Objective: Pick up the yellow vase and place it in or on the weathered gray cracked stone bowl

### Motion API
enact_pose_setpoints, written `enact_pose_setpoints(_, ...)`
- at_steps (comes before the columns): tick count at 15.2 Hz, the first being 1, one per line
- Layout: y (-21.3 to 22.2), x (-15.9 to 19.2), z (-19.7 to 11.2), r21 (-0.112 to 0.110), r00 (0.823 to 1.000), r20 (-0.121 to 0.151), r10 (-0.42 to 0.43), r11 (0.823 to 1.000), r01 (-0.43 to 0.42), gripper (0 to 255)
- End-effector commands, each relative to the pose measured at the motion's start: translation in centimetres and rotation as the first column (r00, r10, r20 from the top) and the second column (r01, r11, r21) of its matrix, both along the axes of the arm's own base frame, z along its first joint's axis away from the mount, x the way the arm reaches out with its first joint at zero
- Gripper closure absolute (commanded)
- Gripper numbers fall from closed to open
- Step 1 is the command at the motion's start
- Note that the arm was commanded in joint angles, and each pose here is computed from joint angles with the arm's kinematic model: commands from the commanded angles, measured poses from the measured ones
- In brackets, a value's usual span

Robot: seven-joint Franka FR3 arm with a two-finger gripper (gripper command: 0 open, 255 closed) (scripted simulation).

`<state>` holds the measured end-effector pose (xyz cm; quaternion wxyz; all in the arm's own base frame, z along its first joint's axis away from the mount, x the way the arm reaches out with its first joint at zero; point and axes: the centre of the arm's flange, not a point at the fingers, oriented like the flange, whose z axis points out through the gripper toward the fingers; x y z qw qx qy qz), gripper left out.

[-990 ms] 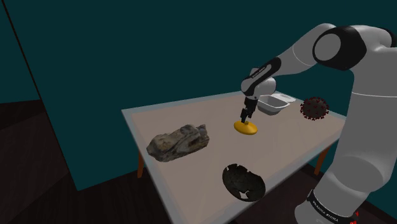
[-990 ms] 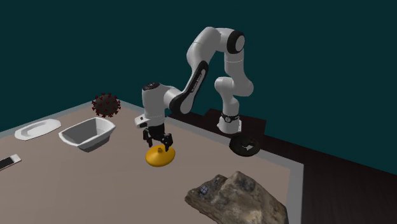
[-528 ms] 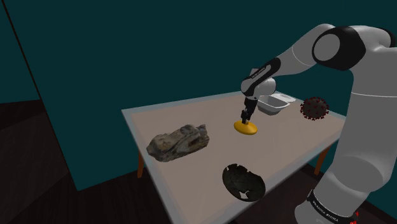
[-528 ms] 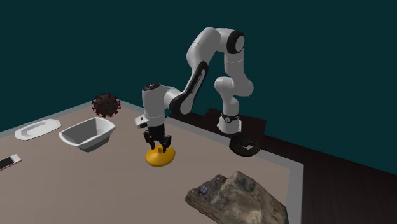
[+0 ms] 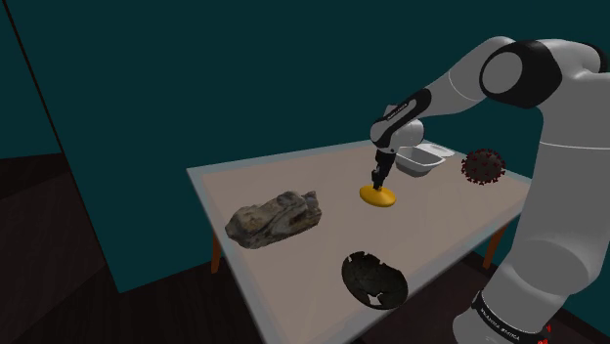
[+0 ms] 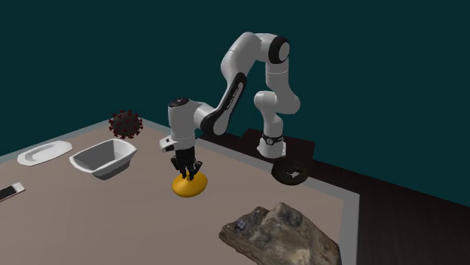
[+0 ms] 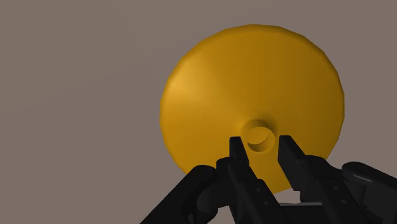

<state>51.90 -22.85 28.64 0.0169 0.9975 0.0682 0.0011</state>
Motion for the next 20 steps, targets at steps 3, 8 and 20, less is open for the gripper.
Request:
enact_pose_setpoints(3,0.0,0.0,1.0,0.000,1.000,-0.001,0.000,1.000,0.000,255)
enact_pose_setpoints(8,0.0,0.0,3.6,0.000,1.000,-0.001,0.000,1.000,0.000,255)
enact_pose_setpoints(20,0.0,0.0,10.0,0.000,1.000,-0.001,0.000,1.000,0.000,255)
